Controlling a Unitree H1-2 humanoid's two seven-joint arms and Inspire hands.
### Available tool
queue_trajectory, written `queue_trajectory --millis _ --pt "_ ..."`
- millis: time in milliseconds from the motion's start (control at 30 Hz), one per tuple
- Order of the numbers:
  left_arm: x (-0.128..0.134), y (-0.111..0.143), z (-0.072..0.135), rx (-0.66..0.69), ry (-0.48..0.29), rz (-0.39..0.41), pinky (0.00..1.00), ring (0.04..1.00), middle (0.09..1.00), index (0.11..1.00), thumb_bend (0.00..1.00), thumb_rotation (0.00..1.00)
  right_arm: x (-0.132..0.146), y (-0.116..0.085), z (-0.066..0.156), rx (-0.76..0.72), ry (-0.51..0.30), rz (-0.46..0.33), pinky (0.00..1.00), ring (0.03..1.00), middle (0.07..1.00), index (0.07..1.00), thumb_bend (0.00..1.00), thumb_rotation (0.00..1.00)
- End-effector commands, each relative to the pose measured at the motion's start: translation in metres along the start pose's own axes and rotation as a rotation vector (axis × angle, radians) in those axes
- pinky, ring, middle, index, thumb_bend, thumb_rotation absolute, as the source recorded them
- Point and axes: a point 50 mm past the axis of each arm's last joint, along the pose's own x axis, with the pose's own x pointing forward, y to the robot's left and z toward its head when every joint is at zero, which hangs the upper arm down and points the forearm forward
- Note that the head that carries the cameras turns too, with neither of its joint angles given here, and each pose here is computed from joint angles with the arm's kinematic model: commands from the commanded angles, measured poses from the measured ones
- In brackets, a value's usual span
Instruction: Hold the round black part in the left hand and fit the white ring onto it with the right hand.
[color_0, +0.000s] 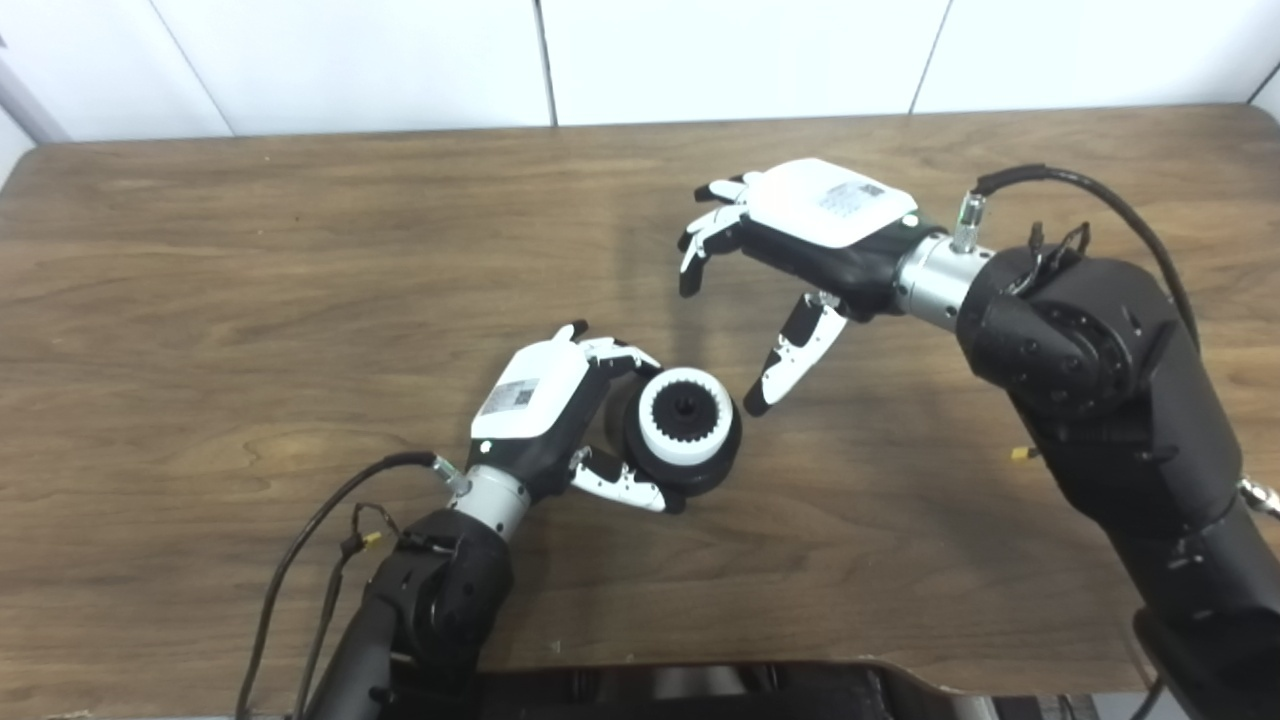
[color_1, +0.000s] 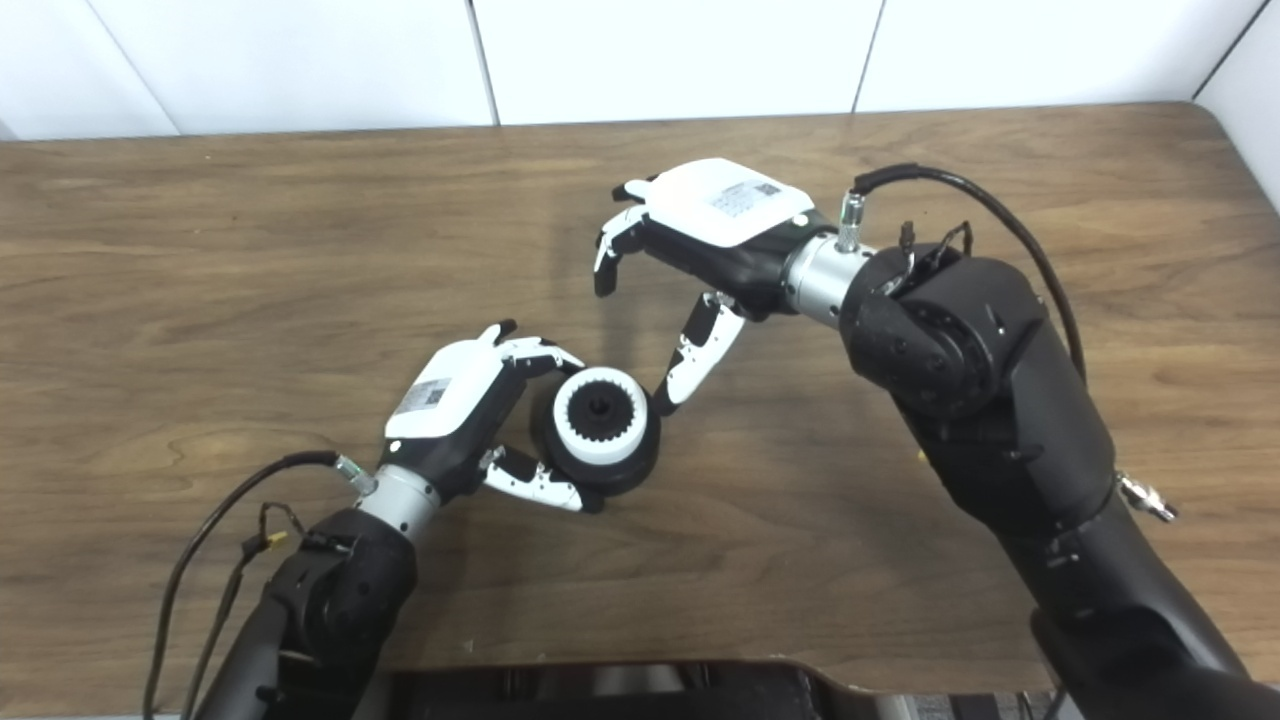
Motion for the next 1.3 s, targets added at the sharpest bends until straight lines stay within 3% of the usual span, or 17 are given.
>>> queue_trajectory --millis 0,100,300,833,1267 --pt "0.002 0.003 -0.001 0.031 0.016 -0.027 1.0 0.862 0.782 0.571 0.74 0.2 -0.004 -0.019 0.002 -0.029 -0.001 -0.073 0.98 0.975 0.844 0.674 1.0 0.32" --pt "0.003 0.004 0.0 0.043 0.025 -0.041 1.0 0.87 0.789 0.648 0.91 0.3 -0.003 -0.018 0.001 -0.032 -0.002 -0.077 0.98 0.971 0.84 0.671 1.0 0.32" --pt "0.003 0.005 0.001 0.051 0.033 -0.044 1.0 0.875 0.813 0.688 0.99 0.35 -0.002 -0.018 0.0 -0.022 0.002 -0.079 0.98 0.974 0.841 0.672 1.0 0.31" --pt "0.004 0.011 -0.001 0.042 0.039 -0.063 1.0 0.918 0.87 0.73 1.0 0.38 0.002 -0.017 -0.002 -0.006 0.015 -0.075 0.98 0.972 0.839 0.677 1.0 0.32" --pt "0.0 0.033 -0.006 0.072 0.047 -0.147 1.0 0.895 0.877 0.851 1.0 0.37 0.002 -0.017 -0.003 -0.007 0.022 -0.083 0.97 0.969 0.841 0.677 1.0 0.32"
